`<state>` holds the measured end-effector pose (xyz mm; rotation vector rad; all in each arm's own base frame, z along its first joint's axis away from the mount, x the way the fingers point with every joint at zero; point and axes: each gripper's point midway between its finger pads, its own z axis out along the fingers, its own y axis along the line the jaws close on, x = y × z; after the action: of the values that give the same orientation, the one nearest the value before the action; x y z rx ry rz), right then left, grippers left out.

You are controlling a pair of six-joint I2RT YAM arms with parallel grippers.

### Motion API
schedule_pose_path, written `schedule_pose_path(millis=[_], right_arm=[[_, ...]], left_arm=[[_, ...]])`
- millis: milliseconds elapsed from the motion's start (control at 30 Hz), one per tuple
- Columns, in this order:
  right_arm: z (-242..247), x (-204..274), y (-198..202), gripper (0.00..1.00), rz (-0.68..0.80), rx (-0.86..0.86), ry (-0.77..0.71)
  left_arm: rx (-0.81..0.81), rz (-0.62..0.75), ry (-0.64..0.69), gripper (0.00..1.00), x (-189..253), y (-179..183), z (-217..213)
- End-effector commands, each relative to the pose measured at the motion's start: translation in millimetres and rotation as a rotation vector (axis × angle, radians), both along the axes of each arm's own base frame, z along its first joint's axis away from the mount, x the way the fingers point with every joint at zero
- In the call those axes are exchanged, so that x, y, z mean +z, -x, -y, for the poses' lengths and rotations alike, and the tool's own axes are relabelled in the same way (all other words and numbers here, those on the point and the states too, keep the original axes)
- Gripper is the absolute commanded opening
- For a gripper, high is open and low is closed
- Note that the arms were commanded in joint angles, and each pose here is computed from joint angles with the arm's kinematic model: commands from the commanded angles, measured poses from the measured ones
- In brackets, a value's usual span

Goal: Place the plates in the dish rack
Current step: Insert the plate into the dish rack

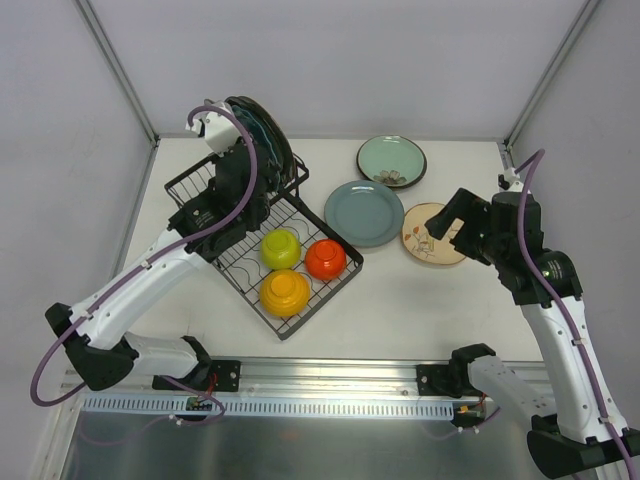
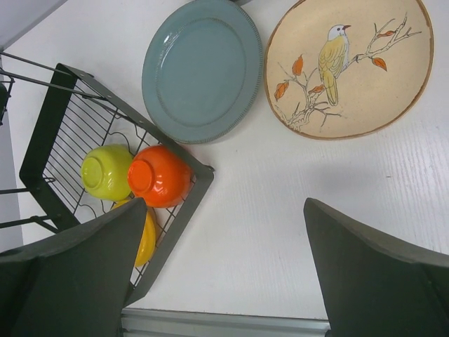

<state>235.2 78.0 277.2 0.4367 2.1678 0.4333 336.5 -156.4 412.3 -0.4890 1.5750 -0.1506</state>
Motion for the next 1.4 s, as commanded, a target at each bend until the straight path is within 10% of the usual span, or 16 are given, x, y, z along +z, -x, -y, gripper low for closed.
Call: schedule_pose_path(millis=[0, 1000, 1367], right_arm=[[2, 7, -1, 1.00, 0.037, 0.005, 0.005], [4, -2, 2, 1.00, 0.021, 0.013, 0.007], [5, -4, 2, 1.00, 0.017, 0.008, 0.006]], left_arm=[[0.033, 0.151, 0.189, 0.00, 57, 2, -7], [0.155, 0.076, 0.135, 0.01, -3, -10, -11], [0.128, 0.061, 0.125, 0.36, -11, -11, -11]])
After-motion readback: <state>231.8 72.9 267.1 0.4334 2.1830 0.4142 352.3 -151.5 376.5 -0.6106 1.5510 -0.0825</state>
